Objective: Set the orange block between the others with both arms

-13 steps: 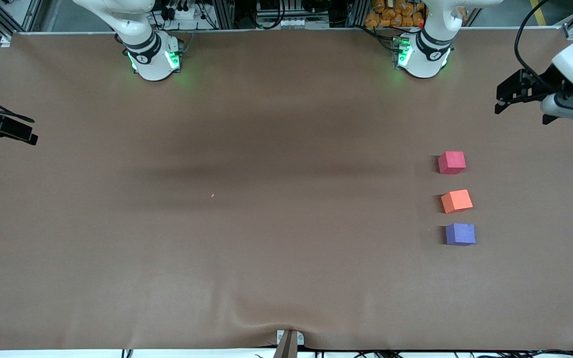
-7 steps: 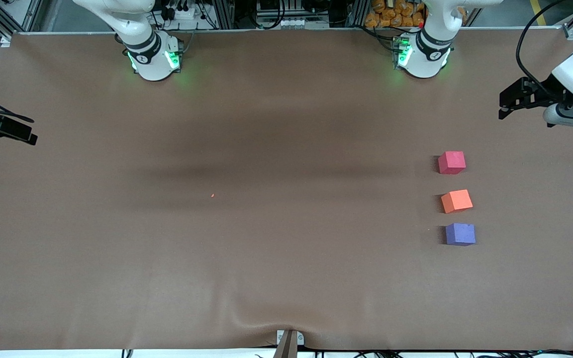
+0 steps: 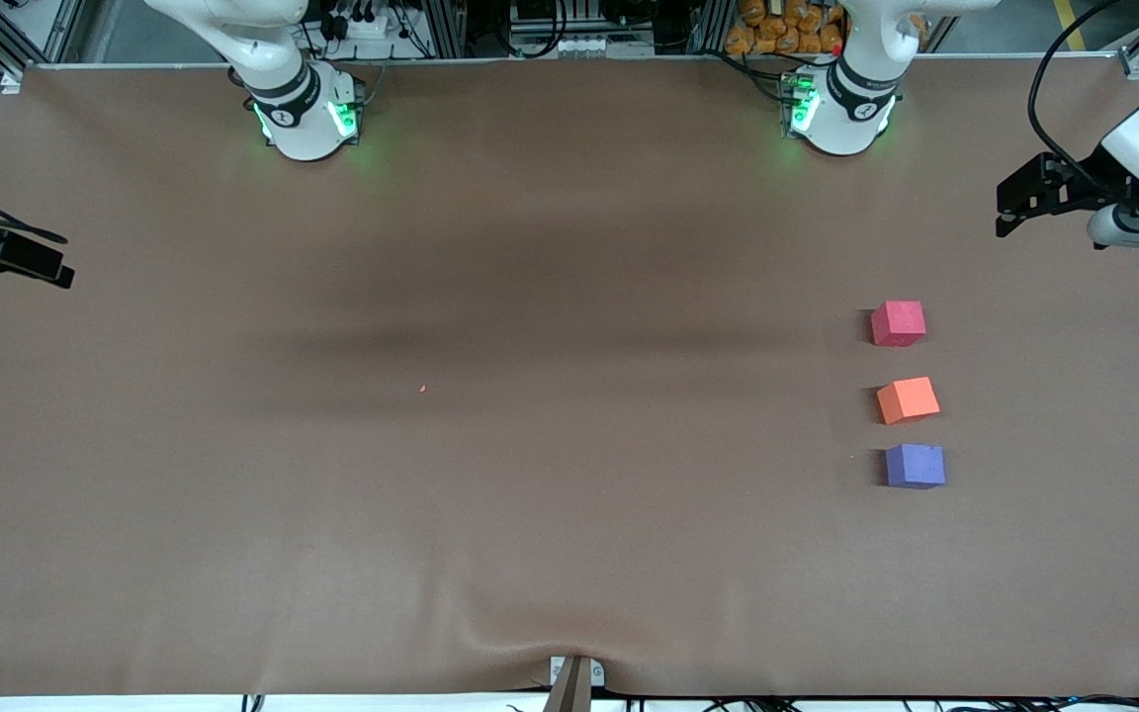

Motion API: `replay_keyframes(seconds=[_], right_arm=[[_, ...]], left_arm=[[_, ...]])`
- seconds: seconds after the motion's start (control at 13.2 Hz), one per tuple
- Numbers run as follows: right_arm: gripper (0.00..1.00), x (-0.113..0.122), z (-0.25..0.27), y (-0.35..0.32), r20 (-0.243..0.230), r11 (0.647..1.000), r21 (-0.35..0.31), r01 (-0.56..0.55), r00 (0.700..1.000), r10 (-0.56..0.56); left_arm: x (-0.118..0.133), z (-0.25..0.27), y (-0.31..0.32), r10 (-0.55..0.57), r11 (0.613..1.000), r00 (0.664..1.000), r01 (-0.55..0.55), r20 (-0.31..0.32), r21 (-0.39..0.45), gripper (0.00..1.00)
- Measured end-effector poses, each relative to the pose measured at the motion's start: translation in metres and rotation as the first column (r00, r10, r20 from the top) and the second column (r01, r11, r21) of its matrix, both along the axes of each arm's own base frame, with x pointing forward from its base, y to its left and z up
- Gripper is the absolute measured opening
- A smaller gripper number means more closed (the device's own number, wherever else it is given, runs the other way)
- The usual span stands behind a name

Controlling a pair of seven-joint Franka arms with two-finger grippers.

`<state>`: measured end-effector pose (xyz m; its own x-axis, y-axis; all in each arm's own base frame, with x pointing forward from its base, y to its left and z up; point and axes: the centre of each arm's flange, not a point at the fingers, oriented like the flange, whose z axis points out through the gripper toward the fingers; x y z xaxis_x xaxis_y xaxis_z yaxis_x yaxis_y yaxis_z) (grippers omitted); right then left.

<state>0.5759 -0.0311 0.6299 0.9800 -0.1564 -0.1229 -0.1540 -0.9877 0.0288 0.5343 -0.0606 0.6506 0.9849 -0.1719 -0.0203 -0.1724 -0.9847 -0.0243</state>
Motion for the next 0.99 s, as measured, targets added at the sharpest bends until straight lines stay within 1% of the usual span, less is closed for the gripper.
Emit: replay_keyframes(seconds=[0.15,0.3,0.45,0.68,0.99], right_arm=[[1.0,0.0,0.0001,0.0,0.0,1.0,0.0,0.0,1.0,0.0],[1.0,-0.0003,0.0004,-0.0003,0.0,1.0,0.0,0.001,1.0,-0.001],[1.0,-0.0006,0.0009,-0.001,0.001,1.0,0.0,0.002,1.0,-0.002],[1.0,-0.001,0.0009,-0.0013,-0.002,1.0,0.0,0.003,1.0,-0.003],[1.0,-0.0017,0.0008,-0.0013,-0.006,1.0,0.0,0.003,1.0,-0.003]], left_arm=[[0.0,0.0,-0.0003,0.023,1.0,1.0,-0.023,0.001,0.0,1.0],[-0.0005,-0.0001,-0.003,0.079,0.997,0.997,-0.079,0.001,0.002,1.0],[-0.0025,-0.0014,-0.0057,0.116,0.993,0.993,-0.116,-0.013,0.006,1.0],[-0.0048,-0.0019,-0.0039,0.135,0.991,0.991,-0.134,-0.027,0.01,1.0],[-0.0076,0.0014,-0.002,0.14,0.99,0.99,-0.14,-0.026,0.01,1.0]])
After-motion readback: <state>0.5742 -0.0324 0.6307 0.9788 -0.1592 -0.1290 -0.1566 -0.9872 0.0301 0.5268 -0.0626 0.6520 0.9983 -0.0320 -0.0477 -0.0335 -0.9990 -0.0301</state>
